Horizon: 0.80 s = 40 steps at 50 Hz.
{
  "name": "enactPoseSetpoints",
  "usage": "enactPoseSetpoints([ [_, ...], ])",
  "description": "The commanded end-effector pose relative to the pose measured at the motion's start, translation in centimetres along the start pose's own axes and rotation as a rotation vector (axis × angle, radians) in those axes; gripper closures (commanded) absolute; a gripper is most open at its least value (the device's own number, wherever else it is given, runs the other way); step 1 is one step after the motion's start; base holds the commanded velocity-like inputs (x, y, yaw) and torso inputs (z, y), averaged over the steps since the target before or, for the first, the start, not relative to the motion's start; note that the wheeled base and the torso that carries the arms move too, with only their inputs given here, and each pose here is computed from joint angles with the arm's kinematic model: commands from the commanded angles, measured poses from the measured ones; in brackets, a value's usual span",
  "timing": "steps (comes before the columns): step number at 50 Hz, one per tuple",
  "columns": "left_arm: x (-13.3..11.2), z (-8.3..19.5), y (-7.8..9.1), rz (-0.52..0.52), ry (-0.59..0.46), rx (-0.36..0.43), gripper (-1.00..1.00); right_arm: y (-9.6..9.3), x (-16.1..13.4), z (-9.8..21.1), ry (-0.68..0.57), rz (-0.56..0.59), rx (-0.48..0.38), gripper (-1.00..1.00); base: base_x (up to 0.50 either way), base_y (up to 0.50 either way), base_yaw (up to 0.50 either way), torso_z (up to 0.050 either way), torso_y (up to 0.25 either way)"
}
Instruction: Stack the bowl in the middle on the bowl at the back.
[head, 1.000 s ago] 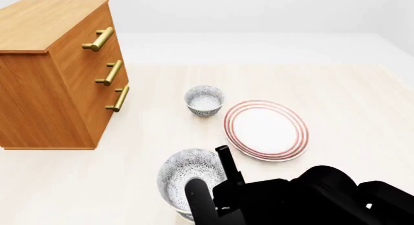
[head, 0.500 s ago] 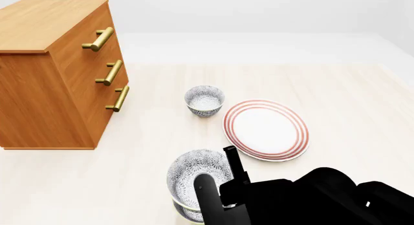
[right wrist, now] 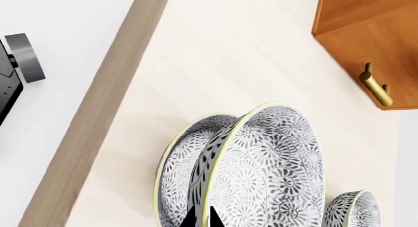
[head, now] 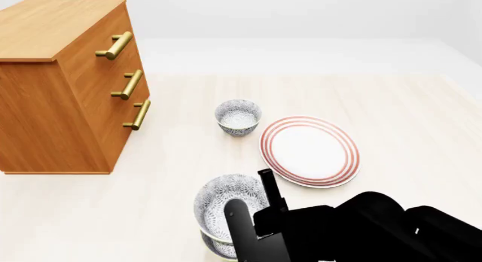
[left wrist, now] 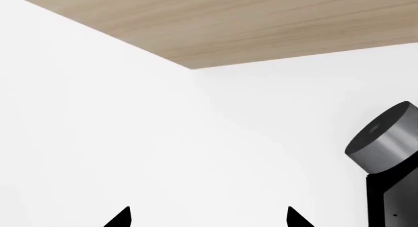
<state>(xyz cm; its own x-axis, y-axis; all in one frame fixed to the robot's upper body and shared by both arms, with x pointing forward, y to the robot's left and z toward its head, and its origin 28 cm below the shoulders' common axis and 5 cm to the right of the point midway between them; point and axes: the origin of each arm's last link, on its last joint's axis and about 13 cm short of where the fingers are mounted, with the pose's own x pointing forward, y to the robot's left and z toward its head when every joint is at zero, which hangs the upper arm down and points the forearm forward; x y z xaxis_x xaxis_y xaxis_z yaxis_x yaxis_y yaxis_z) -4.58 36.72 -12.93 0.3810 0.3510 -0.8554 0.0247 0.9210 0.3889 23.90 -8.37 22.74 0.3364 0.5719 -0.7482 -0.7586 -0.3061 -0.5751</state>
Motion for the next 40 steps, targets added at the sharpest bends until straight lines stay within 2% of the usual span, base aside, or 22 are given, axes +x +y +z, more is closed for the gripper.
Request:
enactPoseSetpoints([
  [1,0.00,0.00,0.00,-0.004,-0.002,-0.001,-1.00,-0.18,0.05,-0.12,0.006,-0.020,-0.009,1.00,0.00,0.00,0.00,0.000,0.000],
  [21,0.00,0.00,0.00,-0.005,-0.001,0.000,-1.00,0.19,0.47,-0.67,0.024,-0.013,0.019,1.00,0.00,0.00,0.00,0.000,0.001],
  [22,0.00,0.00,0.00,-0.005,-0.001,0.000,-1.00,0.19,0.46,-0.67,0.027,-0.012,0.022,-1.00,0.00,0.00,0.00,0.000,0.000],
  [40,0.00,0.00,0.00,-0.005,0.000,0.004,-1.00,0.18,0.29,-0.47,0.029,-0.015,0.030,-1.00,0.00,0.00,0.00,0.000,0.000],
])
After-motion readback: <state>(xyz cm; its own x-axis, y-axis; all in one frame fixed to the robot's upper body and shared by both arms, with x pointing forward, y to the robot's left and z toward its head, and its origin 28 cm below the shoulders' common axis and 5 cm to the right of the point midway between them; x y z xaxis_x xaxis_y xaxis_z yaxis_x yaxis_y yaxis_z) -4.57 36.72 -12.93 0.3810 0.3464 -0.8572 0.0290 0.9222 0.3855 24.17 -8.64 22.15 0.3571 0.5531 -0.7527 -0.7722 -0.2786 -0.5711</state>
